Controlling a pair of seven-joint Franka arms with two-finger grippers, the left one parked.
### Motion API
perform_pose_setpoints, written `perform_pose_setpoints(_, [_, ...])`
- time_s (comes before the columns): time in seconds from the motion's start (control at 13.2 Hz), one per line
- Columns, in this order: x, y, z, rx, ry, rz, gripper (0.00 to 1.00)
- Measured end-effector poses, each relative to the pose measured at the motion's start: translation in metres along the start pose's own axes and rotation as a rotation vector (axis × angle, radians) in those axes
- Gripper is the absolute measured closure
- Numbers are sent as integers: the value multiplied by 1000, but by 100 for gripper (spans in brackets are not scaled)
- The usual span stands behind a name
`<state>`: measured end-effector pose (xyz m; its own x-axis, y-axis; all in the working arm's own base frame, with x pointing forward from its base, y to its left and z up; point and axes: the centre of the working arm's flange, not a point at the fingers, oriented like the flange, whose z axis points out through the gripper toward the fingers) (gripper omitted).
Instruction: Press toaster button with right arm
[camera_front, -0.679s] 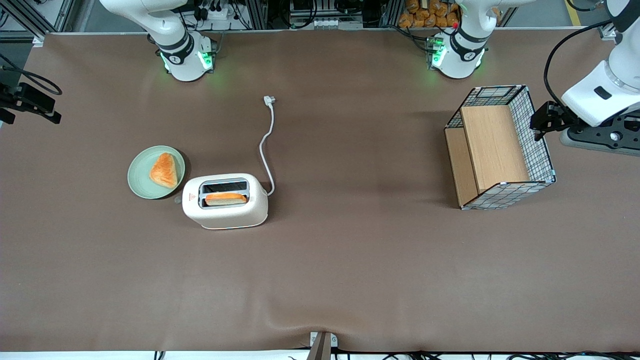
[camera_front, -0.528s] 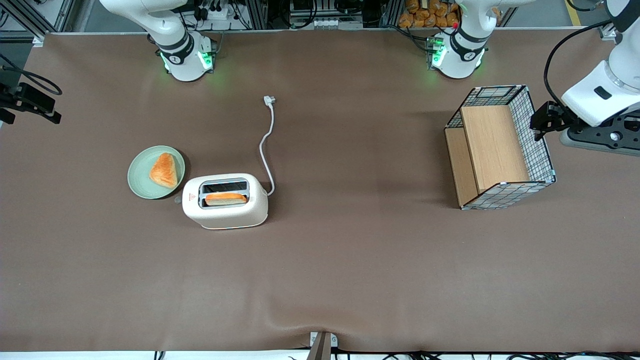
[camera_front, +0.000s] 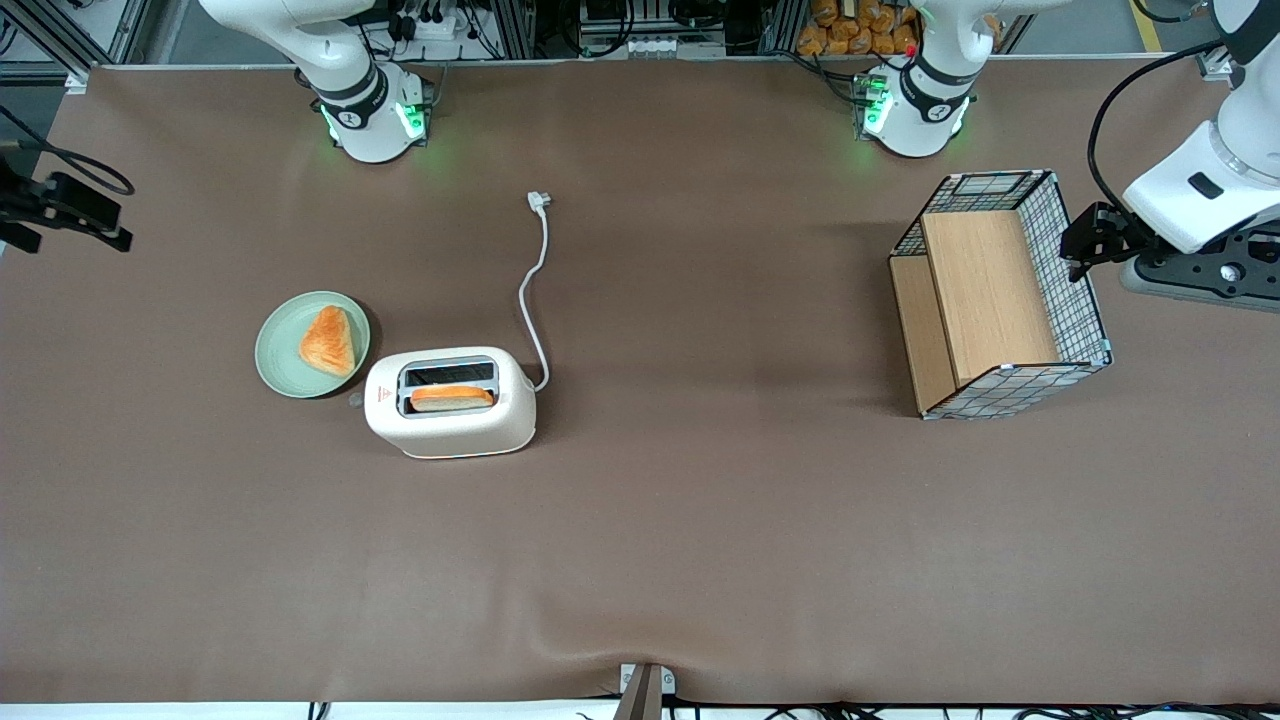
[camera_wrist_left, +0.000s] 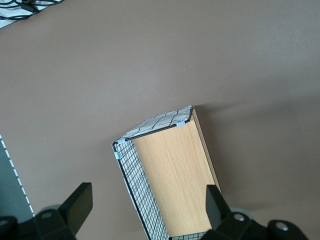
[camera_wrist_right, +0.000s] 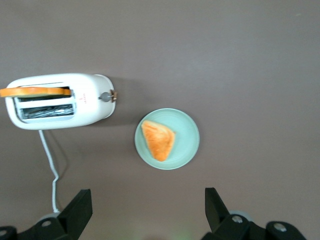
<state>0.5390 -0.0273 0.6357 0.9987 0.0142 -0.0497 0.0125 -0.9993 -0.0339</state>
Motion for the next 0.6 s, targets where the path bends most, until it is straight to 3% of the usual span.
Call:
perform_pose_setpoints(0.23, [27, -12, 39, 11, -24, -10, 0])
perform_pose_setpoints(0.3, [36, -17, 56, 36, -30, -10, 9])
perform_pose_setpoints(0.6, [61, -29, 149, 164, -49, 34, 59])
